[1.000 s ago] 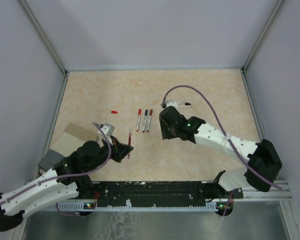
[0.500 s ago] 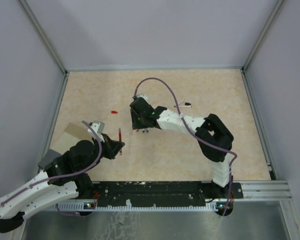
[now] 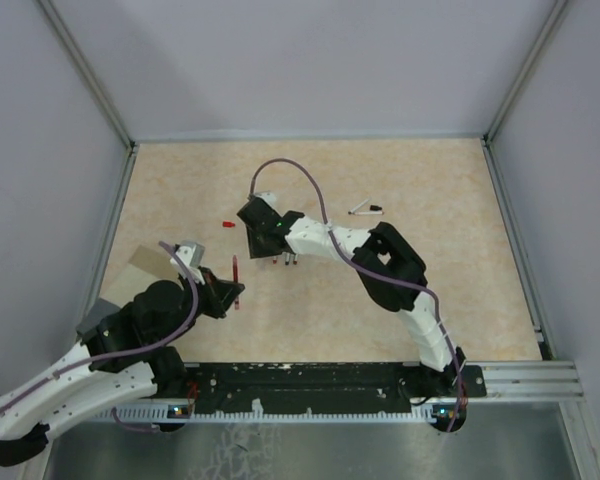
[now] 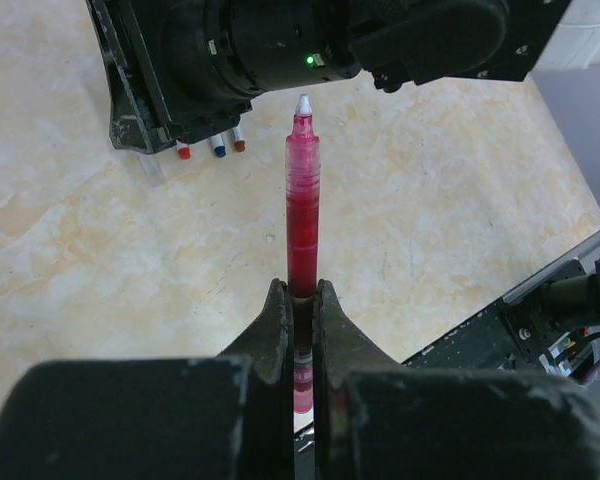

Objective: Insert the pens into the pen caps
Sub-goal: Move the pen cap to the center of the board.

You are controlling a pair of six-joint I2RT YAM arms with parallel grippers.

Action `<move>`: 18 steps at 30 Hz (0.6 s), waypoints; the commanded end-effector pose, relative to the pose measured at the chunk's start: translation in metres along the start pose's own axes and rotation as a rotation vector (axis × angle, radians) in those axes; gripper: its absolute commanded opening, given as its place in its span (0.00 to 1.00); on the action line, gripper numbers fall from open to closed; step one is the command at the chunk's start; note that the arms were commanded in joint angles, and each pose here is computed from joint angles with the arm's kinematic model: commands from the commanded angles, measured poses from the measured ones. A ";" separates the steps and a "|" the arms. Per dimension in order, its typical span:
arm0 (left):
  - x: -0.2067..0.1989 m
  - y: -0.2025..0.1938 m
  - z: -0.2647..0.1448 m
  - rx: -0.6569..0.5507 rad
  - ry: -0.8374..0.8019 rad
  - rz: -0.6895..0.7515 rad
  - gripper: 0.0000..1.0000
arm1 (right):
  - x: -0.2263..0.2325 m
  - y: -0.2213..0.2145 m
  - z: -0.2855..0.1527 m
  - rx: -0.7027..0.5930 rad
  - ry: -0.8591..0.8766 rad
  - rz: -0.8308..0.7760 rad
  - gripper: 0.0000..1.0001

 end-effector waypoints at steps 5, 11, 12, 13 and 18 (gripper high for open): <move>0.001 0.009 -0.006 -0.042 0.004 -0.007 0.00 | 0.013 -0.002 0.001 -0.019 -0.050 -0.029 0.35; 0.003 0.008 -0.006 -0.051 0.013 -0.014 0.00 | 0.013 -0.011 0.007 0.011 -0.091 -0.060 0.34; 0.003 0.008 -0.006 -0.052 0.013 -0.015 0.00 | 0.013 -0.013 0.007 0.015 -0.100 -0.065 0.33; 0.003 0.008 -0.006 -0.051 0.015 -0.015 0.00 | 0.012 -0.015 0.008 0.018 -0.111 -0.072 0.33; 0.004 0.009 -0.008 -0.060 0.018 -0.020 0.00 | 0.009 -0.023 0.008 0.035 -0.144 -0.100 0.25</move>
Point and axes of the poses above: each gripper's point midway between its finger pads, its own z axis out along the fingers, its own x axis along the line the jaws close on, y = z × x, the point moved 9 cm from there along -z, back along the fingers, and after that the axes turned 11 degrees about z, right-handed, at the moved point
